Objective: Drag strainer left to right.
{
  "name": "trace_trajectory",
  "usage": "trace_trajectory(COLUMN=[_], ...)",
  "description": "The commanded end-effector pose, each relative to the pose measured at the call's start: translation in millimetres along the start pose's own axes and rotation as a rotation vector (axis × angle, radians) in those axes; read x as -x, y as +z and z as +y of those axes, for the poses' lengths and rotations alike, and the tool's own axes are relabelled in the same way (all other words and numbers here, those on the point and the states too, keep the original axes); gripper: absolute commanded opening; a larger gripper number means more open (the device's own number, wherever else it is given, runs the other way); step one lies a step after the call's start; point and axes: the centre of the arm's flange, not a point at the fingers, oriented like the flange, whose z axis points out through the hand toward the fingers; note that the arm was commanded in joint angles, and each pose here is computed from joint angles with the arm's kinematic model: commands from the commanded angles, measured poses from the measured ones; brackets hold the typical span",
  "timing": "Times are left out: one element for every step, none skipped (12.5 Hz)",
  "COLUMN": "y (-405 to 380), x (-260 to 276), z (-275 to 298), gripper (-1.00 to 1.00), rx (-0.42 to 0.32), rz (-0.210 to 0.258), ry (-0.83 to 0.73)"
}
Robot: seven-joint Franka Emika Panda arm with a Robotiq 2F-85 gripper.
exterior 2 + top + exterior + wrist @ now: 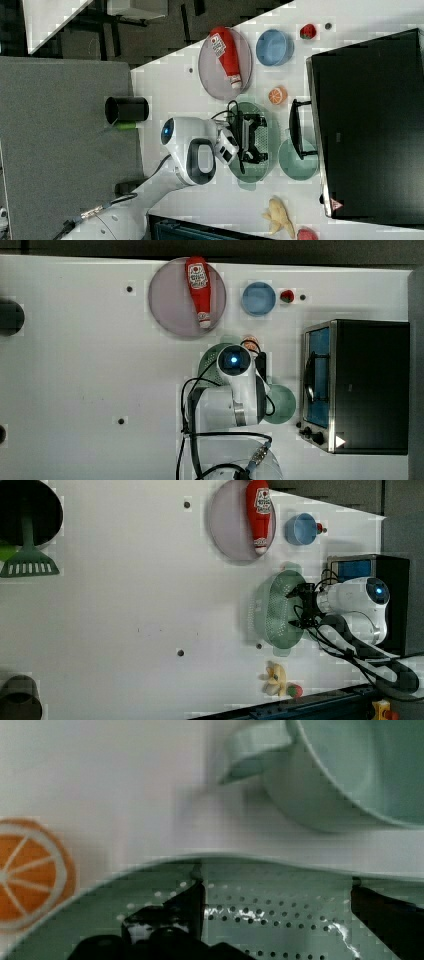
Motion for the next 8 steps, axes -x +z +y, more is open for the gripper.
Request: trace_trajectory(y=[-14.7,-24.6,-40.5,-62.1,-86.5,-114.6,-146.5,-176.8], x=[4.5,11.8,19.6,25.9,29.4,30.2,28.4,22.4], z=[-4.1,-5.0,-4.4,-2.5,2.2,7.7,14.4,25.5], gripper=[1.0,1.0,1.0,1.0,1.0,1.0,1.0,1.0], rx=[-0.038,-0.054,-0.082,-0.116,-0.14,-0.163,-0.183,-0.182], rz=[-0.006,-0.008,-0.01,-0.007,0.0,0.007,0.008,-0.005], ry=[-0.082,-0.123,-0.189,-0.264,-0.336,-0.398,-0.447,-0.469])
